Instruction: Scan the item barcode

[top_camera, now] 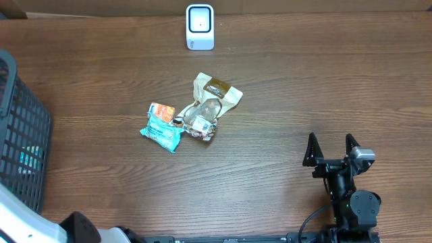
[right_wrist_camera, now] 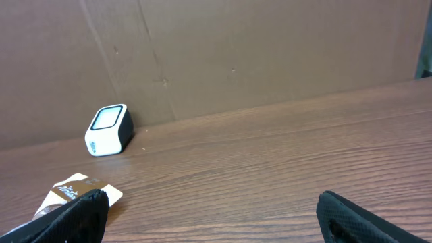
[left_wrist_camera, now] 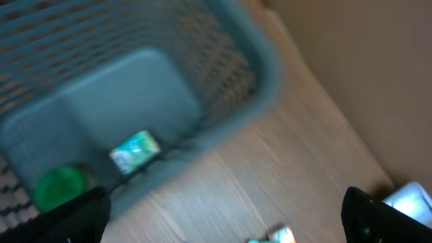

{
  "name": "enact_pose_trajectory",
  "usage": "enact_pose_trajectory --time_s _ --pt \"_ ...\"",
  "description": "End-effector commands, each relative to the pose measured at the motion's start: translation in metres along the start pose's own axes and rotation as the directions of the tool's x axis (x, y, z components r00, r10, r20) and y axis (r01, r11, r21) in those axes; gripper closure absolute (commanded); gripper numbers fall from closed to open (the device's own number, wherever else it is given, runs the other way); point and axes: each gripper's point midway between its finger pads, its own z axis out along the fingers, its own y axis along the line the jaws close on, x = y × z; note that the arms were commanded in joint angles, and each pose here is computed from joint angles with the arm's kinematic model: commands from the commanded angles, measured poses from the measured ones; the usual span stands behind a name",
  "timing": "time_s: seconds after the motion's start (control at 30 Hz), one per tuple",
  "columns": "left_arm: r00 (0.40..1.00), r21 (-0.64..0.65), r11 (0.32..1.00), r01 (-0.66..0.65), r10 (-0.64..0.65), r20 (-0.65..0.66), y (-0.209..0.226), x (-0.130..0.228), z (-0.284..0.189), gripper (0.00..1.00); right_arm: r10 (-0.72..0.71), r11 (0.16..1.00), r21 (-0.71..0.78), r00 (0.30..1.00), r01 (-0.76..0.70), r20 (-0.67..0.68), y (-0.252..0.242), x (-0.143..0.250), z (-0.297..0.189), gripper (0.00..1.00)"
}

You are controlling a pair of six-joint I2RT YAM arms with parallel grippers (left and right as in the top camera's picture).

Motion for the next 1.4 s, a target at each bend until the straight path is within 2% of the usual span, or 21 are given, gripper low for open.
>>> enact_pose_trajectory --time_s 0.0,0.1,0.27,0.53,0.8,0.9,1.03,1.27,1.37 --pt "0.983 -0.093 0.982 0.162 -0.169 -0.073 0.044 -0.003 0.035 0.0 -0.004 1.0 0.016 1.0 0.004 0.004 -0.004 0.002 0.0 0.0" --pt "0.962 -0.179 0.96 0.215 -0.24 -0.128 0.08 0.0 0.066 0.0 -0.004 1.0 0.016 1.0 0.004 0.004 -0.004 0.002 0.0 0.0" --pt "0.944 -0.247 0.957 0.152 -0.215 -0.249 0.123 0.016 0.121 0.0 -0.004 1.0 0.016 1.0 0.004 0.004 -0.004 0.002 0.0 0.0" --pt "0.896 -0.237 0.972 0.014 -0.117 -0.428 0.153 0.055 0.199 0.15 -0.004 1.0 0.016 1.0 0.004 0.004 -0.004 0.002 0.0 0.0" --pt "0.782 -0.232 0.971 -0.065 -0.095 -0.616 0.177 0.105 0.259 0.16 -0.004 1.0 0.016 1.0 0.004 0.004 -0.004 0.002 0.0 0.0" --pt "0.736 -0.218 0.973 -0.082 -0.089 -0.672 0.182 0.124 0.278 0.2 -0.004 1.0 0.016 1.0 0.004 0.004 -0.004 0.002 0.0 0.0" --pt "0.706 -0.188 0.975 -0.115 -0.053 -0.706 0.178 0.138 0.299 0.23 -0.004 1.0 0.016 1.0 0.004 0.004 -0.004 0.002 0.0 0.0" --pt "0.712 -0.129 0.975 -0.182 0.04 -0.701 0.158 0.142 0.319 0.23 -0.004 1.0 0.016 1.0 0.004 0.004 -0.004 0.002 0.0 0.0" --pt "0.714 -0.112 0.972 -0.206 0.071 -0.696 0.148 0.142 0.324 0.32 -0.004 1.0 0.016 1.0 0.004 0.004 -0.004 0.002 0.0 0.0"
